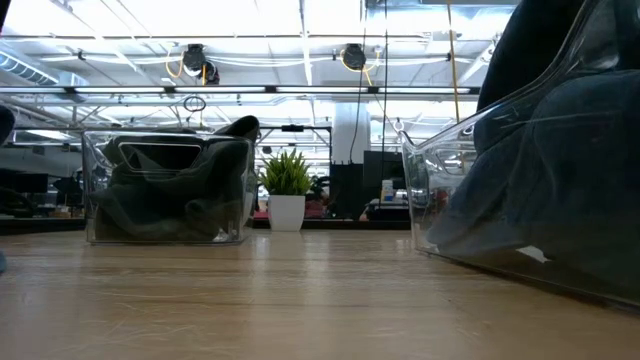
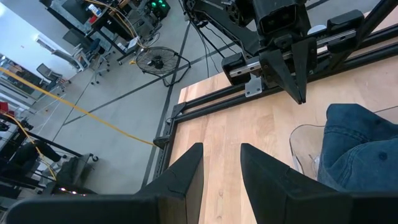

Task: Pick & Place hat
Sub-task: Put the blue cap into the bottom transparent bin

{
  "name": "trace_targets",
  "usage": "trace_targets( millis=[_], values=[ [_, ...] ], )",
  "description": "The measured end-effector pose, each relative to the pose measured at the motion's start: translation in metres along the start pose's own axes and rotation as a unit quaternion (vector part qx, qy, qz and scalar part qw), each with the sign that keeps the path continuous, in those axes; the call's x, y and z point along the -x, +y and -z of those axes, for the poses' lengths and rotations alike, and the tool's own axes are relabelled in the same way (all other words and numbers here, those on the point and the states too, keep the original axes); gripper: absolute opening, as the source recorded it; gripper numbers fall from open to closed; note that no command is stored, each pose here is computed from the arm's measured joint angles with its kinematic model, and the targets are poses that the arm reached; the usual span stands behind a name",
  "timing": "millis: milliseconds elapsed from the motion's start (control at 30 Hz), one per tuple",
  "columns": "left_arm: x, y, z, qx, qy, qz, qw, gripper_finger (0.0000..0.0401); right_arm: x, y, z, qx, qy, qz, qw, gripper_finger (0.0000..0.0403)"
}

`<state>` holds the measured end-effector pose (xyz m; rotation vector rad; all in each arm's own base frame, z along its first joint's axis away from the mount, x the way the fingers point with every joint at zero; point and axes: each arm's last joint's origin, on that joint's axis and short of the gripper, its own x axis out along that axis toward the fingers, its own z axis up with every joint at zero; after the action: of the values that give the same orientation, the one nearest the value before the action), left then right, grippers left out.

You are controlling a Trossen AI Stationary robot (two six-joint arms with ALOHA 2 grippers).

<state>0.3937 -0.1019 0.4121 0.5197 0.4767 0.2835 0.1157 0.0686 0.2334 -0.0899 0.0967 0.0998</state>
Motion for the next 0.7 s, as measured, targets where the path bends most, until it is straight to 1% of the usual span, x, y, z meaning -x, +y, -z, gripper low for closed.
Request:
trace_targets(
  millis=[700],
  values=[
    [0.0002,0.0001,0.0000,0.000,0.000,0.000,1.000,0.0115,0.0000,-0.0002,0.0000,0.003,0.000,0.004,1.000,0.0000]
  ],
)
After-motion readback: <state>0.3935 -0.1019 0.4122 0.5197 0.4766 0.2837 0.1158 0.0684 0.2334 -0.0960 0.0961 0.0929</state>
